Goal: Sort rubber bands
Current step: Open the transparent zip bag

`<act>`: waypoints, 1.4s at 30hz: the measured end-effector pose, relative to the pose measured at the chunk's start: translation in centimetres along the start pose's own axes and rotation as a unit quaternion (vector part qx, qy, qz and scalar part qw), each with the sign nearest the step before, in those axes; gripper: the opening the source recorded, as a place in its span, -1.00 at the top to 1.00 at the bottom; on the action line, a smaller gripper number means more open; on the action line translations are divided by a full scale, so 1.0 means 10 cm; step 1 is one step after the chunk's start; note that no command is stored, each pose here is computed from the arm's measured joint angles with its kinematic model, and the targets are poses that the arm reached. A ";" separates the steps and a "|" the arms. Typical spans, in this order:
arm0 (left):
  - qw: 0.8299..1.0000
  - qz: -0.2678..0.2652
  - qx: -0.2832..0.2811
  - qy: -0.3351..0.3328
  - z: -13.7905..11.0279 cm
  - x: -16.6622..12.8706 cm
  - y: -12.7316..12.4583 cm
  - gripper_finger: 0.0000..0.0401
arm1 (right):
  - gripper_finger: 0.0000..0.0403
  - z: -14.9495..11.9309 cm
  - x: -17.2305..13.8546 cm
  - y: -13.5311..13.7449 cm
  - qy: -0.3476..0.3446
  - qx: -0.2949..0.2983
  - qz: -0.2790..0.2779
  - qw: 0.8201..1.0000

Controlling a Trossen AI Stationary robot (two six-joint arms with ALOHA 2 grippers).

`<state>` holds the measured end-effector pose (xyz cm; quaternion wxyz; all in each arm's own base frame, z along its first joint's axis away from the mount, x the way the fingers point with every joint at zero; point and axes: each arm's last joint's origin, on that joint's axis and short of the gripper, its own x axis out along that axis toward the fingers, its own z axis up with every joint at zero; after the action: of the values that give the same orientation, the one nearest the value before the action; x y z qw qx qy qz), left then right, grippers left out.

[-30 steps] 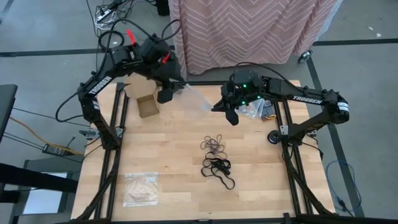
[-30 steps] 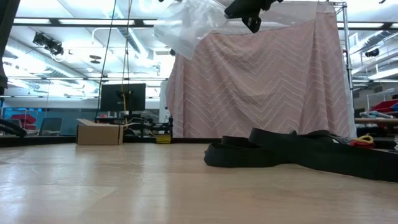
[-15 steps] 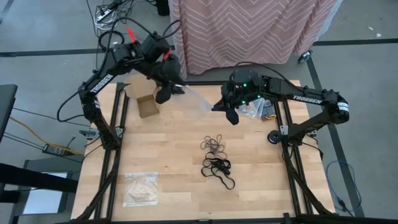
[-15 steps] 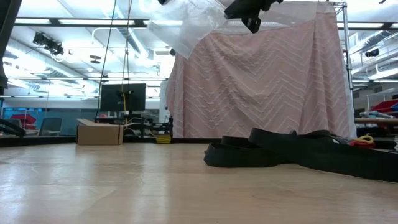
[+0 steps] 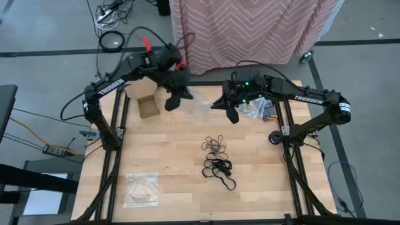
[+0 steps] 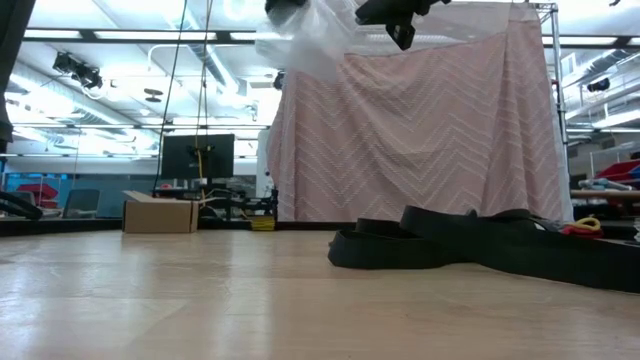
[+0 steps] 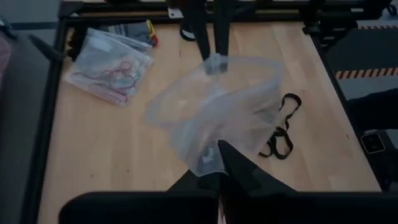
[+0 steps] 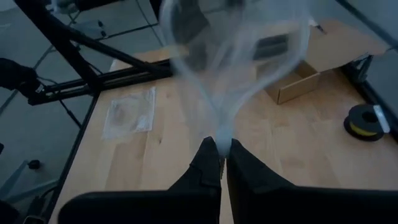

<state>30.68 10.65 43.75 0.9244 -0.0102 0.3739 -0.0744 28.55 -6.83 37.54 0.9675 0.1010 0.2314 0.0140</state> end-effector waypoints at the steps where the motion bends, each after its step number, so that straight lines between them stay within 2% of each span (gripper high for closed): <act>1: 1.000 -0.002 0.001 0.002 -0.01 0.05 0.00 0.99 | 1.00 0.00 0.00 0.00 -0.002 -0.001 0.000 1.000; 9: 1.000 -0.005 0.008 -0.009 -0.03 0.33 -0.01 0.99 | 1.00 -0.05 0.21 -0.06 0.017 0.008 0.020 1.000; 14: 1.000 -0.027 0.005 -0.002 -0.07 0.47 -0.07 0.99 | 1.00 -0.08 0.39 -0.12 0.022 0.012 0.025 0.999; 24: 0.997 -0.040 -0.022 0.067 -0.35 0.85 -0.09 1.00 | 1.00 -0.08 0.46 -0.15 0.019 0.014 0.039 0.999; 36: 0.999 0.004 -0.032 0.007 -0.27 0.93 -0.02 1.00 | 1.00 -0.19 0.64 -0.12 0.058 0.033 0.062 0.996; 42: 0.999 -0.012 -0.046 0.009 -0.27 1.01 -0.01 1.00 | 1.00 -0.20 0.69 -0.14 0.058 0.036 0.060 0.996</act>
<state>35.99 9.13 34.85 0.9187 -0.0561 0.3850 -0.0680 33.80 -7.27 32.39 0.9457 0.1488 0.2807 0.0691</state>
